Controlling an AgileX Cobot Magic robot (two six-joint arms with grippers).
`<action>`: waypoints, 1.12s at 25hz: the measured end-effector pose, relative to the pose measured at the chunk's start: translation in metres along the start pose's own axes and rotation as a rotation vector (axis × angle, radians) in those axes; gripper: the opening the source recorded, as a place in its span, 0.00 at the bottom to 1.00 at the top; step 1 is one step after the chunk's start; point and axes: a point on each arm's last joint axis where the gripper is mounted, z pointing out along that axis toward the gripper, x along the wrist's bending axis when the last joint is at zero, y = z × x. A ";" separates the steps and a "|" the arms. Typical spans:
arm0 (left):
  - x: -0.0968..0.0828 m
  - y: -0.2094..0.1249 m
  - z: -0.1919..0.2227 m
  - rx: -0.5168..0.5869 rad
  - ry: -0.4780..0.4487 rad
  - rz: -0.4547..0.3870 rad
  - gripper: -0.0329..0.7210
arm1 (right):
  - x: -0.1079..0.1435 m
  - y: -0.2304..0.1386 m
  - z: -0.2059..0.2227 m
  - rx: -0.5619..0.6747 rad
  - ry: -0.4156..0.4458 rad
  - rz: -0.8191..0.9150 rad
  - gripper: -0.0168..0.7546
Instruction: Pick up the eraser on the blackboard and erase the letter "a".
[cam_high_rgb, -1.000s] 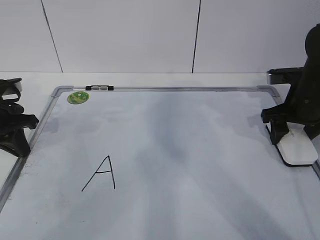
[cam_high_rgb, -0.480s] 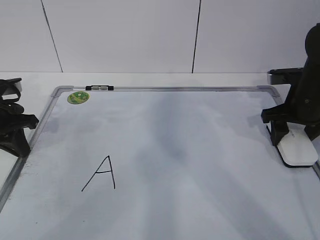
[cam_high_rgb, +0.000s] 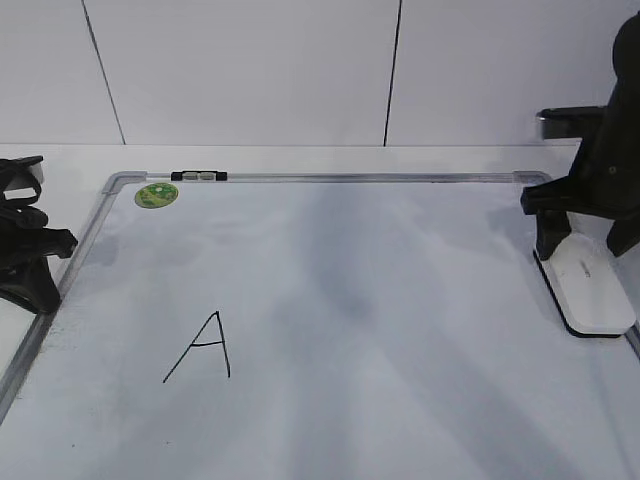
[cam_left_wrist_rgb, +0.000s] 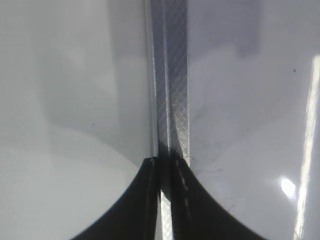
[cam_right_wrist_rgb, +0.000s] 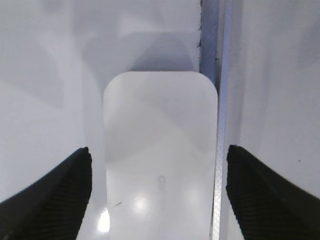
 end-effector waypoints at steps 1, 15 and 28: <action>0.000 0.000 0.000 0.000 0.000 0.000 0.09 | 0.000 0.002 -0.004 0.002 -0.001 0.001 0.88; -0.003 0.015 -0.012 0.010 -0.008 0.034 0.31 | -0.008 -0.014 -0.081 -0.054 0.016 -0.033 0.85; -0.025 0.015 -0.090 0.019 -0.049 0.086 0.60 | -0.015 -0.048 -0.158 -0.235 0.059 -0.057 0.82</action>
